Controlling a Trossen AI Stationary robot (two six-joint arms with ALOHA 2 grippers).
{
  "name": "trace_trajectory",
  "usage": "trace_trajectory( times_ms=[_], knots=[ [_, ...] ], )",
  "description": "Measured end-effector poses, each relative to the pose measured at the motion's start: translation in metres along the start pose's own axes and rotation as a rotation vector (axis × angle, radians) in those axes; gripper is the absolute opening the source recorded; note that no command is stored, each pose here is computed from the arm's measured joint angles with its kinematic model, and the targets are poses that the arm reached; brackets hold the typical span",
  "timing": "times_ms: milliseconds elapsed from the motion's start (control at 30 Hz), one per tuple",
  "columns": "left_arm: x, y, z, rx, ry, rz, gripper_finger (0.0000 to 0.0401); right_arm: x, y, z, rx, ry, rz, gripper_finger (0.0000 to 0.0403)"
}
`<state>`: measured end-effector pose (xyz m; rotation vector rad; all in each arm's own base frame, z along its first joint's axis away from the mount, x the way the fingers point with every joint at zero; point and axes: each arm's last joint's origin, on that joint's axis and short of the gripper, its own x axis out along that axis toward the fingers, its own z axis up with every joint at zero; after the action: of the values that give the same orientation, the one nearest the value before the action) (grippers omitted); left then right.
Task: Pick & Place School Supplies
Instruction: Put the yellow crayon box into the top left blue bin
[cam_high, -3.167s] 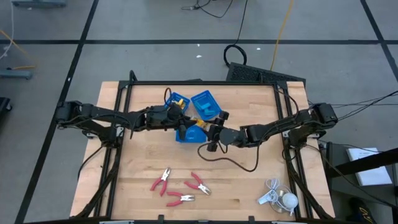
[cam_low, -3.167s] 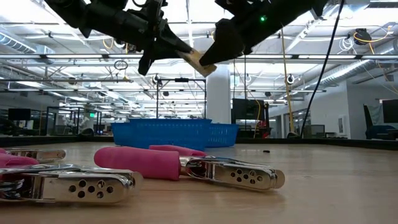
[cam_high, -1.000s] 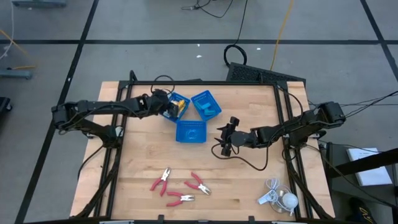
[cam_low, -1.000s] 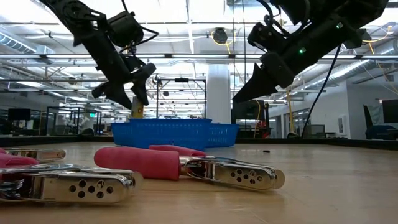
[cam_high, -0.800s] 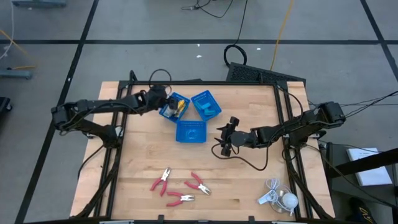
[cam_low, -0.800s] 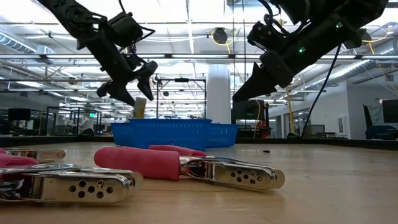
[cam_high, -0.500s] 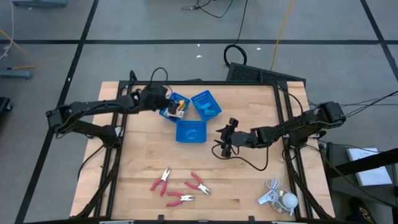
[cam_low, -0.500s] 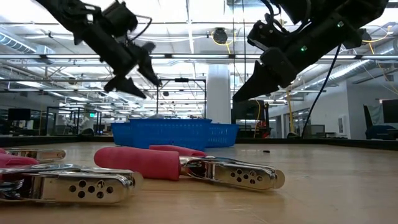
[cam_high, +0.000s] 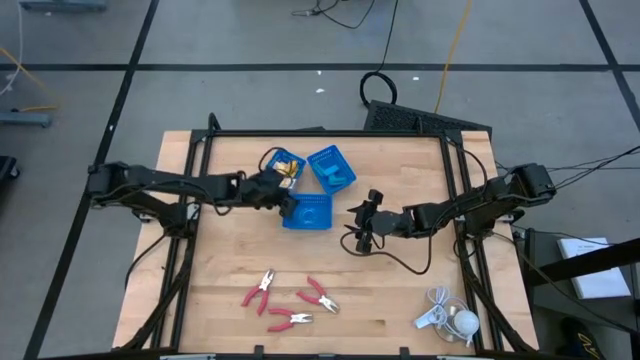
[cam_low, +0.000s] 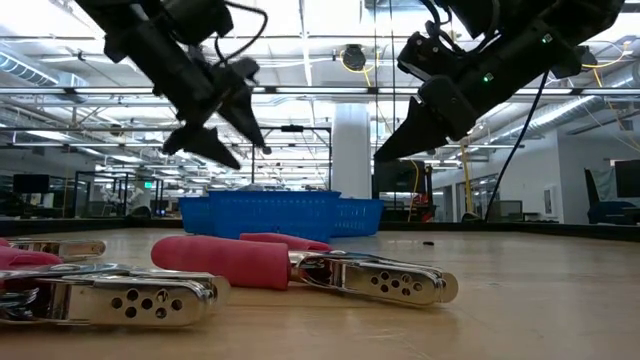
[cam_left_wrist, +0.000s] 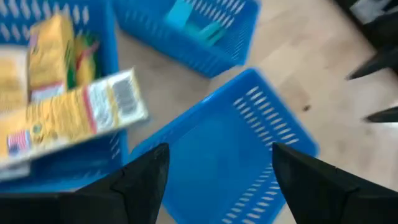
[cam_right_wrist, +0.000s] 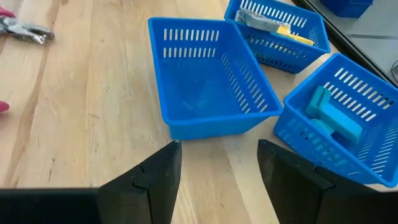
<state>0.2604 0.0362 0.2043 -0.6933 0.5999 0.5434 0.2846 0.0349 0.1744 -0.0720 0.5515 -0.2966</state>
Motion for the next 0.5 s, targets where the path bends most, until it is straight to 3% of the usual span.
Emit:
trace_trajectory(
  times_ms=[300,500],
  knots=[
    [0.030,0.014,-0.004,-0.063,0.026,0.104,0.0287,0.000,0.000,0.001,0.006,-0.008,0.001,0.0201],
    [0.035,0.023,0.007,-0.080,-0.091,0.188,0.0287,0.000,0.000,0.001,0.006,-0.007,0.001,0.0201]
  ],
)
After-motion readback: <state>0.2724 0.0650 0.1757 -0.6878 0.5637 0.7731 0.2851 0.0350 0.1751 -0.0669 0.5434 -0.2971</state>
